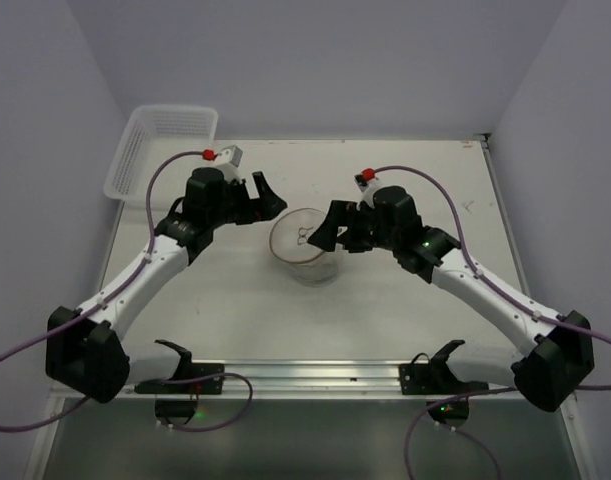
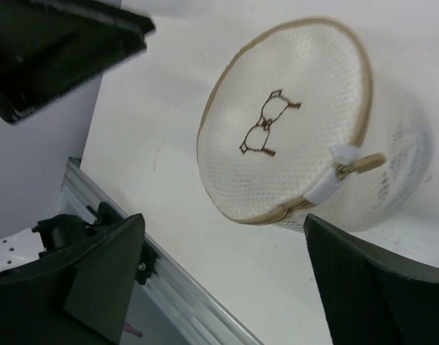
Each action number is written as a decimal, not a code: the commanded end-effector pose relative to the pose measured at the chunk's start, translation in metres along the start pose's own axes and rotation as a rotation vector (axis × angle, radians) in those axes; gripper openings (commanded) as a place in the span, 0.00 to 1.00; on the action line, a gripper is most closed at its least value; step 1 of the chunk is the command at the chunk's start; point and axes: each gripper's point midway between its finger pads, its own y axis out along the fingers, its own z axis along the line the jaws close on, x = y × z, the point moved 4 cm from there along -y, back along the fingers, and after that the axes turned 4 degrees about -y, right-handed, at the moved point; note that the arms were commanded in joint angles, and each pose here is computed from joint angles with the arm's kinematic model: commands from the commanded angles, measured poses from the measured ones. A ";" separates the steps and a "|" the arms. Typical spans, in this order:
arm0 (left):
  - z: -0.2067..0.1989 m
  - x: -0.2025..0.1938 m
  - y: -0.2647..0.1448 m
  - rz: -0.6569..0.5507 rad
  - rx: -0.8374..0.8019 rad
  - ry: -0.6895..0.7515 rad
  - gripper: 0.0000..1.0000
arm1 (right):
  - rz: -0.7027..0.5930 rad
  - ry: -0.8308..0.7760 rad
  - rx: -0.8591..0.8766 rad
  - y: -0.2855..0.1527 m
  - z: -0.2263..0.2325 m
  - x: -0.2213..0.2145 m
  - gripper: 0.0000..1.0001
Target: Unzip the laundry bag and remove the bra
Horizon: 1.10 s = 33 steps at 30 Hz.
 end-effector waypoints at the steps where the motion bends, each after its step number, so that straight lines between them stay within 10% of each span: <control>1: 0.017 -0.041 -0.023 0.064 0.092 -0.223 1.00 | -0.054 -0.140 -0.093 -0.034 -0.017 0.020 0.98; 18: 0.007 -0.103 0.000 0.126 -0.010 -0.419 0.82 | -0.087 -0.387 -0.030 -0.043 -0.044 0.053 0.82; 25: 0.020 -0.104 -0.001 0.124 0.050 -0.322 0.18 | -0.024 -0.410 0.060 -0.021 -0.046 0.045 0.81; 33: 0.026 -0.087 -0.003 0.140 0.053 -0.188 0.00 | 0.021 -0.398 0.165 -0.019 -0.046 0.016 0.75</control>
